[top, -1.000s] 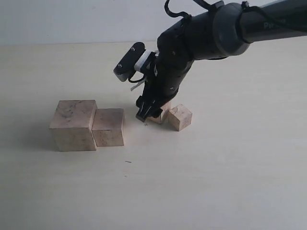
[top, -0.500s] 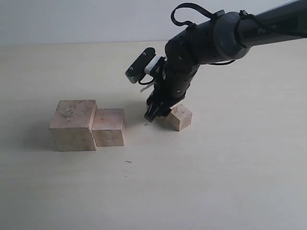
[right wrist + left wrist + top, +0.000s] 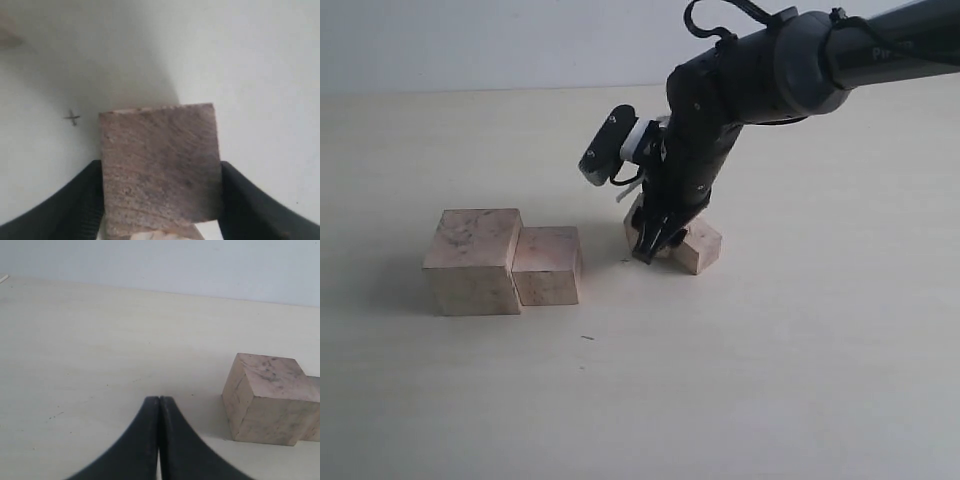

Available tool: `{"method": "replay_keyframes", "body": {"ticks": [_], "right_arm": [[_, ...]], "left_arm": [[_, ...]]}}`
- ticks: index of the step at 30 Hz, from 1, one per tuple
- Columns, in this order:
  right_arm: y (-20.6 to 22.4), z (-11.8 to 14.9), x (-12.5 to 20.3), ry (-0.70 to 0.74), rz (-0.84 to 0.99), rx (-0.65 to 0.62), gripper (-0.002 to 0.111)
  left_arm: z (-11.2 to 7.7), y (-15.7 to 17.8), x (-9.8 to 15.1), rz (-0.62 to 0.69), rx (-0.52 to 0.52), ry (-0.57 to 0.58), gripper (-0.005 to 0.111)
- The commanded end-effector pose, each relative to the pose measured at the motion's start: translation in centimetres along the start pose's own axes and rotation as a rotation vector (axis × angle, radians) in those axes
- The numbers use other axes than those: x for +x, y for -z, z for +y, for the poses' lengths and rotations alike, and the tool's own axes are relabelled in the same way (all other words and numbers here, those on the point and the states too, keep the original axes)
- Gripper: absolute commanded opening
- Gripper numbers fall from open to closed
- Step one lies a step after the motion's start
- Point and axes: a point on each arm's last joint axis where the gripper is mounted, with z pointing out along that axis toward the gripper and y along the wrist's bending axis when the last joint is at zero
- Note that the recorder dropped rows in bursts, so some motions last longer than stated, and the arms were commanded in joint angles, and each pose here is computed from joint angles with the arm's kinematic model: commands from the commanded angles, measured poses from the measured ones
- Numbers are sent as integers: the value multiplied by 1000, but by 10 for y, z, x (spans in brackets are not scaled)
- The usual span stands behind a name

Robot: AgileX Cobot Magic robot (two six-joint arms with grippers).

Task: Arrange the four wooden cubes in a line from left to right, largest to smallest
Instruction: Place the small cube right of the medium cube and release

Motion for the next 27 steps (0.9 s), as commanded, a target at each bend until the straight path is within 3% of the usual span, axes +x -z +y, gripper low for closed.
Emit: {"method": "replay_keyframes", "body": {"ticks": [1, 5, 16, 22, 27], "right_arm": [[10, 17, -2, 152, -24, -179, 0], [13, 29, -7, 247, -106, -307, 0], [7, 25, -10, 248, -142, -255, 0], [-15, 31, -3, 357, -95, -305, 0], [-26, 33, 0, 353, -81, -311, 0]], "left_arm": [[0, 0, -1, -12, 5, -1, 0], [0, 0, -1, -12, 5, -1, 0], [0, 0, -1, -12, 5, -1, 0], [0, 0, -1, -12, 5, -1, 0], [0, 0, -1, -12, 5, -1, 0]]}}
